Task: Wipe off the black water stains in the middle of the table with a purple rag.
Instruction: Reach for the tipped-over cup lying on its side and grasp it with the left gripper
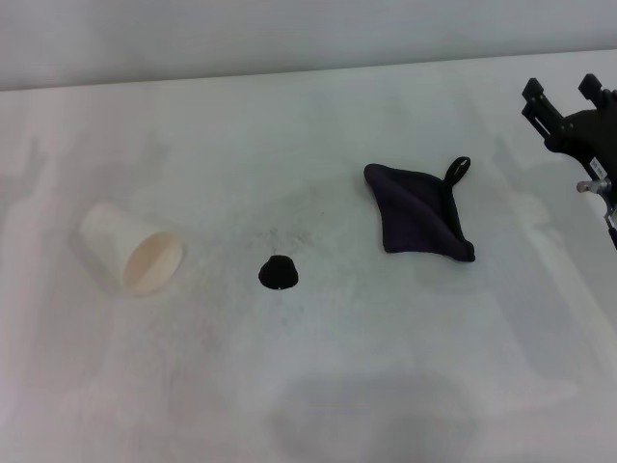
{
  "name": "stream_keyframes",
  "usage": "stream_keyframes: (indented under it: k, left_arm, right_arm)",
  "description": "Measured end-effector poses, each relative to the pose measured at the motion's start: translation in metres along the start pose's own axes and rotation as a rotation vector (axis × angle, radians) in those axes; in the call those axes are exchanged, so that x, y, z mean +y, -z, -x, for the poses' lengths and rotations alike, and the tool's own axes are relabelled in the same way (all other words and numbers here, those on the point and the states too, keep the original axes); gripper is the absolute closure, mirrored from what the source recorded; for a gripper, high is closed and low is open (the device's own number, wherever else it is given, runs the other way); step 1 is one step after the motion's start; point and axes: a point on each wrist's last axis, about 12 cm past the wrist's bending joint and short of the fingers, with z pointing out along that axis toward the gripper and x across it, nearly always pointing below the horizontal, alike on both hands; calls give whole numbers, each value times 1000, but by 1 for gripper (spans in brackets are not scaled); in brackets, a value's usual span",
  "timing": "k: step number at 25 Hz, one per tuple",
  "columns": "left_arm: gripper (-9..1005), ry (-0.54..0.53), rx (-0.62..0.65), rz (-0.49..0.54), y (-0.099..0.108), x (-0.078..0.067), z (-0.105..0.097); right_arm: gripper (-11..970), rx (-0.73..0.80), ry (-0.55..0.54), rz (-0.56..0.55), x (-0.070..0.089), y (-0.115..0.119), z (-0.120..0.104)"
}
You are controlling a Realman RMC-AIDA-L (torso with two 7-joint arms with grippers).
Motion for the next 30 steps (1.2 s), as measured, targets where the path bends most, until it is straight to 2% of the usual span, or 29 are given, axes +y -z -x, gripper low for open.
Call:
stream_keyframes:
  k: [5, 9, 18, 24, 30]
  left_arm:
    - [115, 51, 36, 33, 10, 3, -9]
    - [114, 112, 50, 50, 17, 6, -13]
    - [116, 123, 80, 45, 25, 6, -19]
    - [117, 112, 106, -71, 23, 4, -15]
    - [117, 104, 100, -170, 25, 17, 1]
  right_arm:
    - [114, -34, 60, 2, -7, -8, 10]
    - [114, -49, 67, 4, -11, -16, 17]
    - [114, -29, 80, 6, -11, -22, 18]
    - [114, -18, 73, -5, -13, -16, 14]
    - [114, -1, 74, -26, -18, -15, 13]
